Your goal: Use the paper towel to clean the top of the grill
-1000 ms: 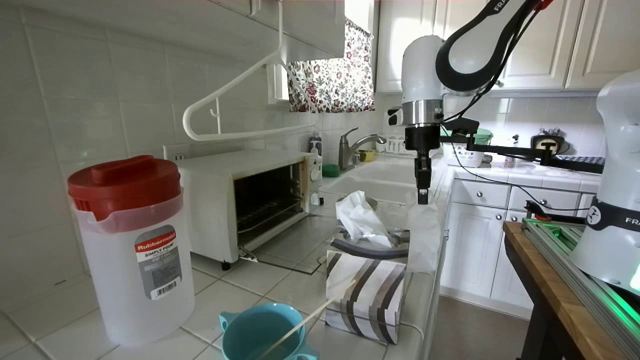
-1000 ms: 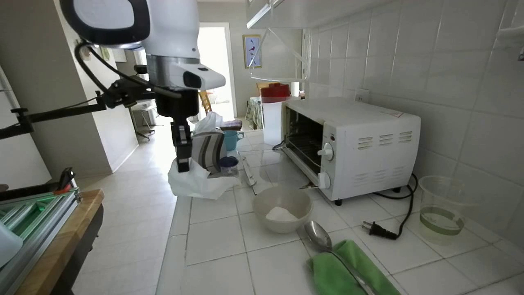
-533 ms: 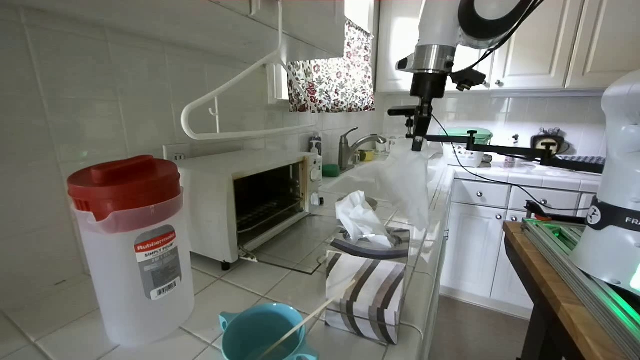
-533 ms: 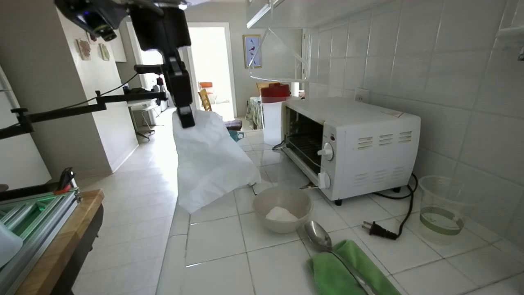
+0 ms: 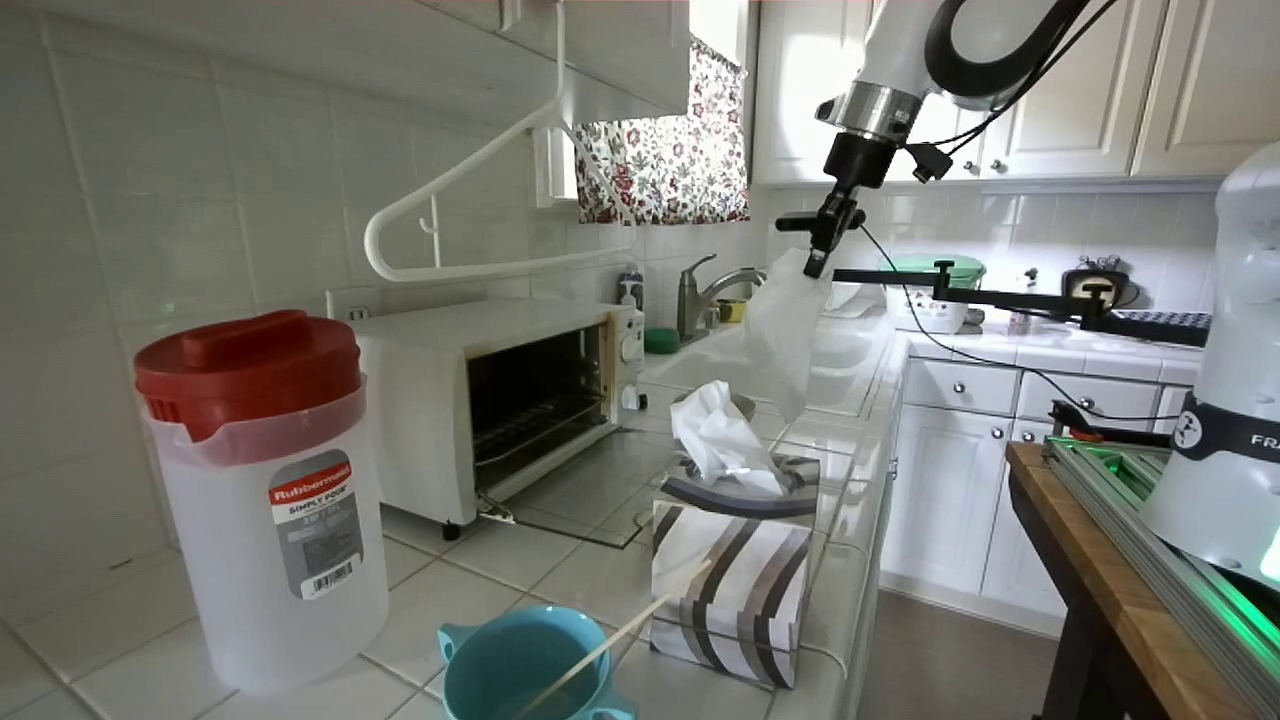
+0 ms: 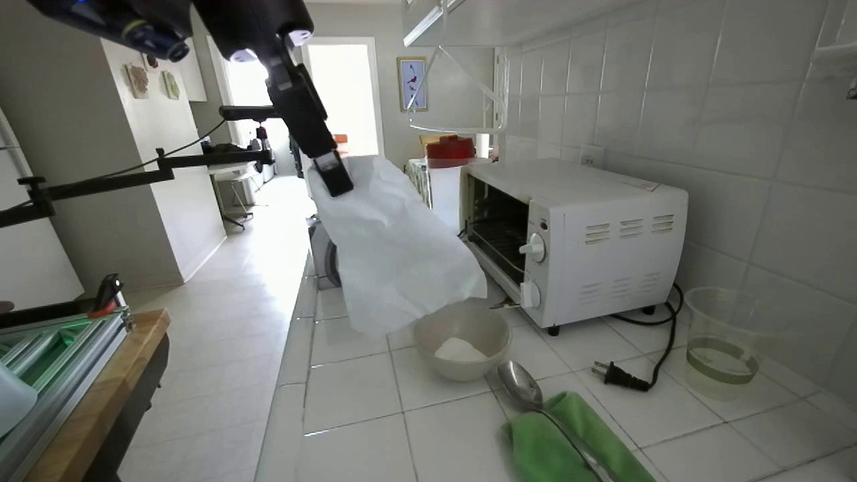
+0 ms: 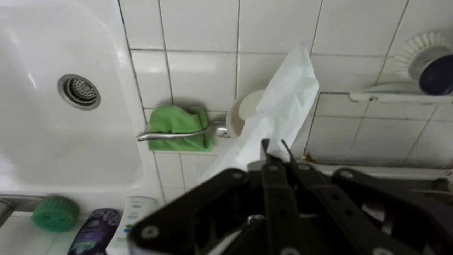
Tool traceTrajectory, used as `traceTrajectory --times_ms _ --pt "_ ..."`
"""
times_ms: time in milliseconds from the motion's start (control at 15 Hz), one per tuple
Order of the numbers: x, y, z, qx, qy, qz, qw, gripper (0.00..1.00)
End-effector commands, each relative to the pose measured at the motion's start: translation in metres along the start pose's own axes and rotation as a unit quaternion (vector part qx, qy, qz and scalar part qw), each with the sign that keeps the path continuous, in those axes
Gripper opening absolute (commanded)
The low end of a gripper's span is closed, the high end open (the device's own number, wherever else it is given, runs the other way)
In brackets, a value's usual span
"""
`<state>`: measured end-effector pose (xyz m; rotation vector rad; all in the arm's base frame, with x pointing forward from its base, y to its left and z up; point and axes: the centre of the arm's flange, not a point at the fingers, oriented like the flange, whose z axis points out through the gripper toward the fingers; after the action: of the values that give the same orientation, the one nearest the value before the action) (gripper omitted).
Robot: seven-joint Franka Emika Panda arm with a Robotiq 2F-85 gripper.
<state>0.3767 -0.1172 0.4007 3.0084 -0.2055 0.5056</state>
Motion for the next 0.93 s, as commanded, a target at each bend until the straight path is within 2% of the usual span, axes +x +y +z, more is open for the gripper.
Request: traceTrajectory --times_ms 0,267,467,600,867 --pt "0.010 0.017 0.015 -0.015 0.073 0.047 0.9961 0.00" --pt "0.031 0.028 0.012 -0.026 0.174 0.071 0.9819 0.00" --pt "0.047 0.028 0.019 0.003 0.226 0.087 0.9702 0.00" --pt "0.060 0.017 0.027 0.020 0.236 0.078 0.9685 0.00" --pt "0.071 -0.020 0.029 0.070 0.220 0.056 0.9714 0.00"
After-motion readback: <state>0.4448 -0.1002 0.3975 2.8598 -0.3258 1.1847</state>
